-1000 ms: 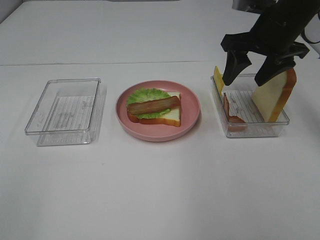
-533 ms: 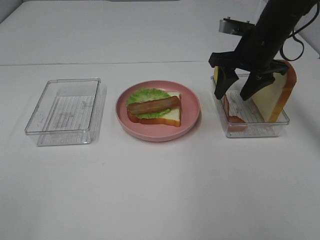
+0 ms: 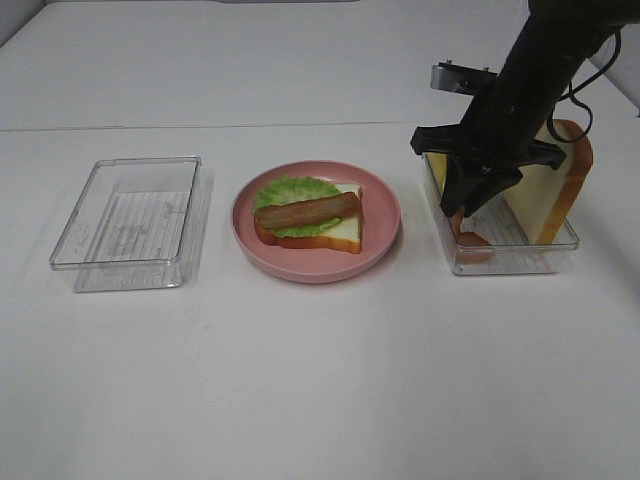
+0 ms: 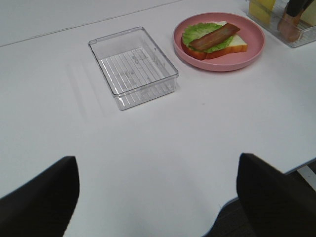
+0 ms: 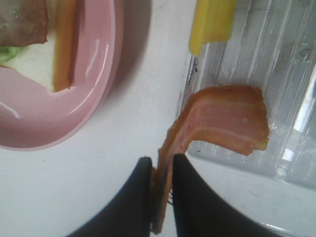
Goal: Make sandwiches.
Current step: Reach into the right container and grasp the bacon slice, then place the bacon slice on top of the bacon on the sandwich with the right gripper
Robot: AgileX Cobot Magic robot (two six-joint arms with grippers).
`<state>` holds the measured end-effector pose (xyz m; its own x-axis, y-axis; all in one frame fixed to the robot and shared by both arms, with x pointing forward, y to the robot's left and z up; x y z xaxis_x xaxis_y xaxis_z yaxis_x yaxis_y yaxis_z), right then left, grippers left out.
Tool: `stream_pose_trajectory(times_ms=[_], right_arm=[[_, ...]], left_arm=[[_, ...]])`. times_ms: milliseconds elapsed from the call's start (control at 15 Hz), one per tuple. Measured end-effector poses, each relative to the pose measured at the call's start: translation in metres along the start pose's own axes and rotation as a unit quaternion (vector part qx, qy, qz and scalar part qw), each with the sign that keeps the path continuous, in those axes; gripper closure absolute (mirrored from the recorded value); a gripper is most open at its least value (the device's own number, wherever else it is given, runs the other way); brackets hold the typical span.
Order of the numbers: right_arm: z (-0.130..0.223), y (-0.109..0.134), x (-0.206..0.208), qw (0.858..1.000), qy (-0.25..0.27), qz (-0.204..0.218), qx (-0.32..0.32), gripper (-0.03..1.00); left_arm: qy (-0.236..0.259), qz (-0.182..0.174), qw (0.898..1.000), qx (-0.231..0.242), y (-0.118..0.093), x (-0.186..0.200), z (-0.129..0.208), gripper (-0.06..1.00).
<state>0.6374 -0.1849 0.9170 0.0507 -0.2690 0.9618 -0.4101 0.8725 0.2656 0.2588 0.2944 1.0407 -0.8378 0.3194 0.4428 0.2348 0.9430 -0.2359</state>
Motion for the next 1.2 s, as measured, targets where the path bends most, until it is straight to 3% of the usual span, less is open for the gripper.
stream_pose_trajectory(times_ms=[133,467,733,867,1000,1200], right_arm=[[0.0,0.0,0.0,1.0,0.0,0.0,-0.001,0.97],[0.003,0.011,0.032,1.0,-0.027,0.001,0.009,0.97],[0.009,0.039,0.081,0.995,-0.087,-0.036,0.021,0.97],[0.005,0.074,0.11,0.975,-0.163,-0.142,0.058,0.97],[-0.002,0.089,0.116,0.957,-0.197,-0.196,0.076,0.97],[-0.022,0.117,0.109,0.928,-0.255,-0.245,0.113,0.97]], left_arm=[[0.0,0.0,1.0,0.0,0.0,0.0,0.0,0.12],[0.0,0.0,1.0,0.0,0.0,0.0,0.0,0.12],[0.0,0.0,1.0,0.0,0.0,0.0,0.0,0.12],[0.0,0.0,1.0,0.0,0.0,0.0,0.0,0.12],[0.0,0.0,1.0,0.0,0.0,0.0,0.0,0.12],[0.0,0.0,1.0,0.0,0.0,0.0,0.0,0.12]])
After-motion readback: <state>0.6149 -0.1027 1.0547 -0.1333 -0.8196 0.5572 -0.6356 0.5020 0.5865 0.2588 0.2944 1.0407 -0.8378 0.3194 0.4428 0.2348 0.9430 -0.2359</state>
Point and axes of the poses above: a point on each arm's last joint axis where the gripper is mounted, x pointing back along that axis away from the gripper, y along the wrist's bending axis when the last joint is at zero, z = x × y, the point moved 3 cm from there along -x, pointing out along that axis toward the gripper, and after that the axes turned 15 degrees about x, right-handed, at the moved point
